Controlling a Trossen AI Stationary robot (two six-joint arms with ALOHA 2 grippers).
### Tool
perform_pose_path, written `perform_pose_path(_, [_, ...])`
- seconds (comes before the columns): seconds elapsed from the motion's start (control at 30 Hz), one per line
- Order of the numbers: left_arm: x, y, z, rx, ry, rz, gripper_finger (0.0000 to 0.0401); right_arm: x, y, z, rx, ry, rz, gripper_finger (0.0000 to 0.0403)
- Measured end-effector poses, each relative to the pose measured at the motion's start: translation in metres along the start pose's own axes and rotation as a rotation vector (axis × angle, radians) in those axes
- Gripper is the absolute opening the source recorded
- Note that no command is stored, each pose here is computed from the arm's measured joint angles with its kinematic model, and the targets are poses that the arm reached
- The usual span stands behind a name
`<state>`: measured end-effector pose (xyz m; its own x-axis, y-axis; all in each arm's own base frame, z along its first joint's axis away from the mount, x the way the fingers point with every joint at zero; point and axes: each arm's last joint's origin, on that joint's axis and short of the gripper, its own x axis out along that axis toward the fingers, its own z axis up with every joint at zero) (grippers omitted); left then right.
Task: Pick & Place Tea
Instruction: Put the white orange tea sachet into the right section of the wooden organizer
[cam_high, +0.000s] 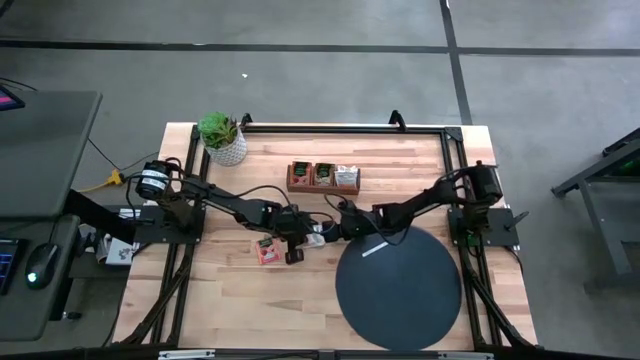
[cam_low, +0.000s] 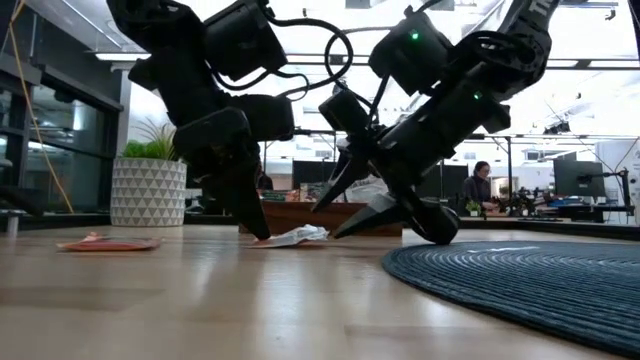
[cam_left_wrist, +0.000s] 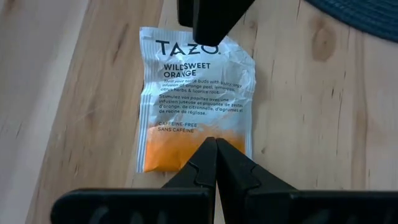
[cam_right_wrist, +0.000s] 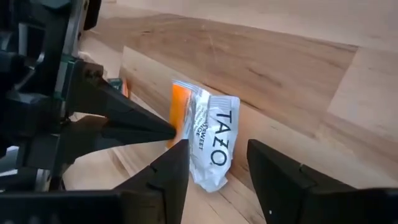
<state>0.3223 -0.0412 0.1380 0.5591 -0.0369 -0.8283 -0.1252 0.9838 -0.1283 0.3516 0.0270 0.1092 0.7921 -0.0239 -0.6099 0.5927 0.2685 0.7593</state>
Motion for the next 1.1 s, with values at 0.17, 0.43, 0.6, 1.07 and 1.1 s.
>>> perform_pose_path(0.17, [0.0,-0.001,0.002,-0.001,-0.019,-0.008,0.0,0.001,0.001,0.004,-0.008,0.022,0.006,0.0149])
perform_pose_path(0.43, [0.0,-0.002,0.006,-0.002,-0.056,-0.019,0.0,0.001,-0.001,0.002,-0.02,0.06,-0.003,0.0145])
perform_pose_path(0.6, [0.0,-0.001,0.004,-0.003,-0.035,-0.014,0.0,0.0,-0.005,0.0,0.008,0.109,-0.043,0.0144])
perform_pose_path(1.07, [0.027,-0.002,-0.003,-0.046,0.004,-0.081,0.0,0.0,-0.005,0.0,0.01,0.128,-0.039,0.0142])
perform_pose_path(1.1, [0.027,-0.003,-0.003,-0.046,0.003,-0.082,0.0,0.0,-0.005,0.0,0.009,0.128,-0.041,0.0139])
